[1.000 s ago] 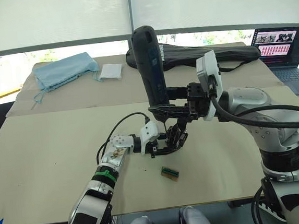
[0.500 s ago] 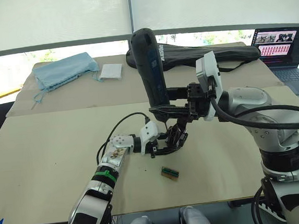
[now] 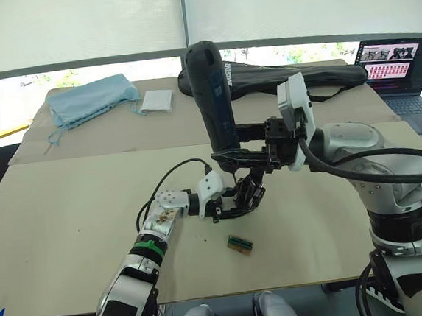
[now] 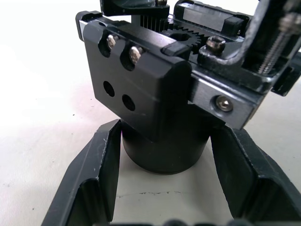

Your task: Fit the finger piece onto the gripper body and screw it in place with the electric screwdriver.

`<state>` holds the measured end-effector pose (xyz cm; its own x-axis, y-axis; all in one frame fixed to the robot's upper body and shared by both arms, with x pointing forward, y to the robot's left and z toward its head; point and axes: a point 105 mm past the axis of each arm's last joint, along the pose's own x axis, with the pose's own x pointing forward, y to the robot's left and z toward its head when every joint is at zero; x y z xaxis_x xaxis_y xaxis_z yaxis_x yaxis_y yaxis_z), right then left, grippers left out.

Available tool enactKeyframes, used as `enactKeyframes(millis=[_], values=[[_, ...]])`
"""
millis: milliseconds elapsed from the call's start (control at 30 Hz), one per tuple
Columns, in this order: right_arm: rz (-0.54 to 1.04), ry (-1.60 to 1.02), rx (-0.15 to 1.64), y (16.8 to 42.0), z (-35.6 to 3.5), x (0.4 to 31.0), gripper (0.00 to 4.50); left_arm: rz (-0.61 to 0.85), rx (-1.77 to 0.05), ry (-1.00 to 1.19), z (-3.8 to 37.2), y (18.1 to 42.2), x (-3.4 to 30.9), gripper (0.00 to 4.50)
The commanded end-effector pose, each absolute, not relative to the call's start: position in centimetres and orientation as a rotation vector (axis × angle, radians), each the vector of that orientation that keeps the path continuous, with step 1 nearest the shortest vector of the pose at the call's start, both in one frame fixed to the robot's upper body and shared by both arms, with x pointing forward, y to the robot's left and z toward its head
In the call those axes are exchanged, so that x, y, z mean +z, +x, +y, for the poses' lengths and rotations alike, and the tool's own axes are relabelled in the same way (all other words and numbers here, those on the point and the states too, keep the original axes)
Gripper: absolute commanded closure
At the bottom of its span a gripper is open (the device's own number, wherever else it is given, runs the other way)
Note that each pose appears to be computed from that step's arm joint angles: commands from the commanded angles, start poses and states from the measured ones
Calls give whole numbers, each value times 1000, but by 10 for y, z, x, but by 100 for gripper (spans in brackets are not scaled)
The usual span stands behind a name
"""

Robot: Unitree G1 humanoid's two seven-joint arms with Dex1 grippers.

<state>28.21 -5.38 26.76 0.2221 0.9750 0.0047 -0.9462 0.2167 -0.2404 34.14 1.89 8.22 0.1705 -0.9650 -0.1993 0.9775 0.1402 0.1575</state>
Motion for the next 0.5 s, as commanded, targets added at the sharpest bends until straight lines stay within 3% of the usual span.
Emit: enactKeyframes(millis=[33, 500], values=[[-248, -237, 1348, 274, -55, 282, 262, -31, -1402, 283, 14, 345, 104, 220], [-256, -235, 1346, 274, -55, 285, 262, -30, -1400, 284, 15, 346, 104, 220]])
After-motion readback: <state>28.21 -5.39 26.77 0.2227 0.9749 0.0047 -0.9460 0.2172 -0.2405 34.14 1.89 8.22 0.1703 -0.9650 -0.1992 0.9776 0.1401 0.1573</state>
